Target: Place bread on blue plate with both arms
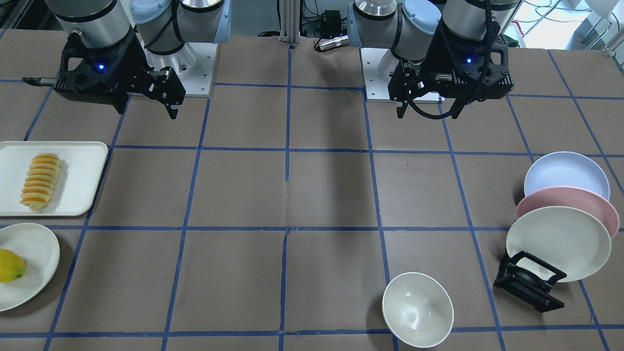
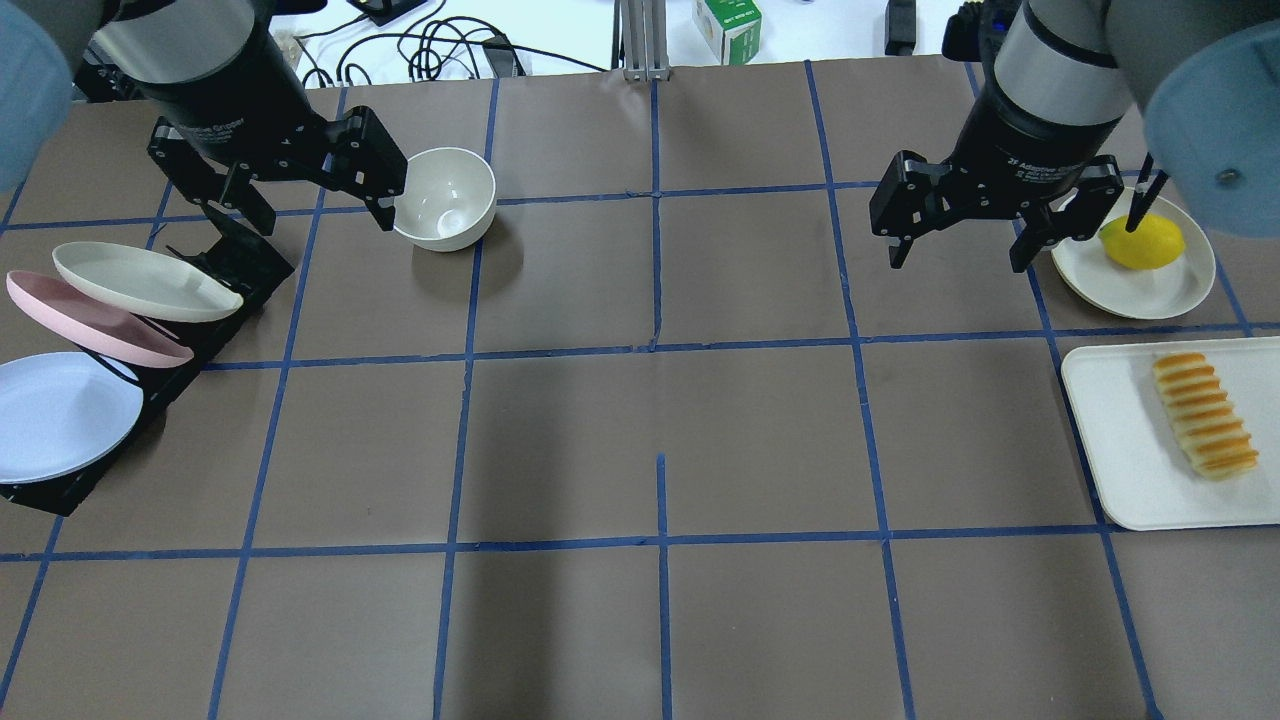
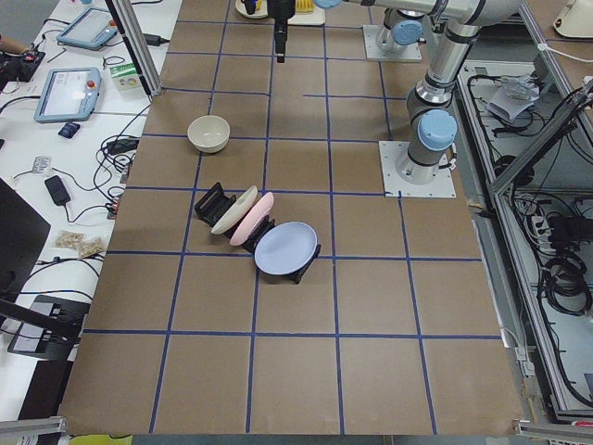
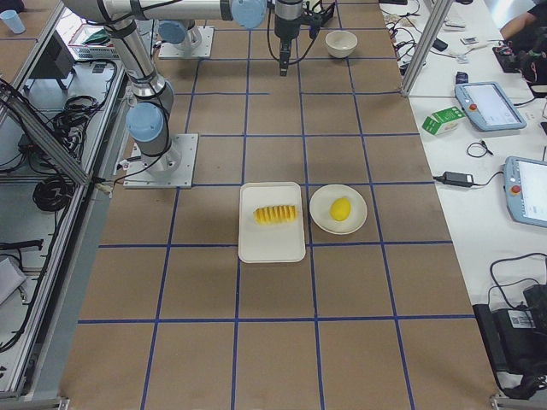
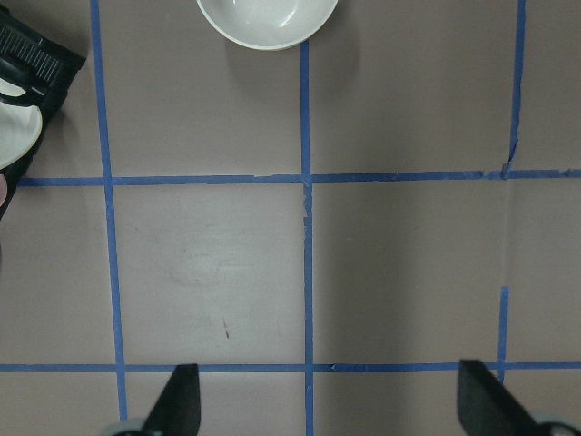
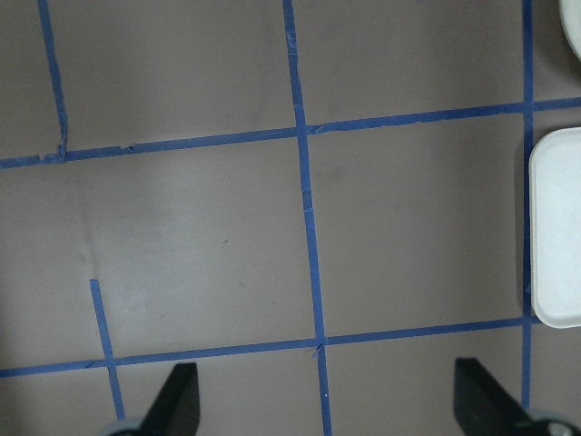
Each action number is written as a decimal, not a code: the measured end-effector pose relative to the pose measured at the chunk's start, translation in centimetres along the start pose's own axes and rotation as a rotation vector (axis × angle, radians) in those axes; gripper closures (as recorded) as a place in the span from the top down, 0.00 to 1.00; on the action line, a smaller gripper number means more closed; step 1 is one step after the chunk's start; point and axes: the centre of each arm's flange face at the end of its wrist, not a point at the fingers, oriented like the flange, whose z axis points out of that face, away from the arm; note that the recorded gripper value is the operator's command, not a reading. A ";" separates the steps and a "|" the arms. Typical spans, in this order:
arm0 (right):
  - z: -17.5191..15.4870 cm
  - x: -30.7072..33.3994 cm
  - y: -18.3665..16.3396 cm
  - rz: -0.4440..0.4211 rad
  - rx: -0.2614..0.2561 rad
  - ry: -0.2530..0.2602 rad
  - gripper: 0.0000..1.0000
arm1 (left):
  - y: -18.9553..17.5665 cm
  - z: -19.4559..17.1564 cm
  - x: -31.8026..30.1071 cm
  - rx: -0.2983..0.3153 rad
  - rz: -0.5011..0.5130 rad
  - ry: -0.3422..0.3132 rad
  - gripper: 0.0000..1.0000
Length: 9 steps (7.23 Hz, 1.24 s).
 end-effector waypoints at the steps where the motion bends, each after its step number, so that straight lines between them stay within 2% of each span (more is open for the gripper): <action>1: 0.0 0.0 0.0 0.000 -0.001 0.001 1.00 | 0.0 0.0 -0.1 0.000 0.001 0.001 1.00; 4: 0.1 0.0 0.0 -0.007 -0.002 0.002 1.00 | 0.0 0.0 -0.3 0.001 0.014 0.002 1.00; 6: 0.2 0.2 -0.2 0.003 -0.003 0.005 1.00 | -0.7 -0.2 -3.4 0.013 0.025 -0.009 1.00; 7: 0.3 0.5 -0.3 0.004 -0.008 0.012 1.00 | -1.4 0.1 -8.0 0.003 0.005 -0.013 1.00; 9: 1.4 3.3 -1.3 0.005 -0.024 0.018 1.00 | -1.6 2.6 -21.7 -0.051 0.060 0.008 1.00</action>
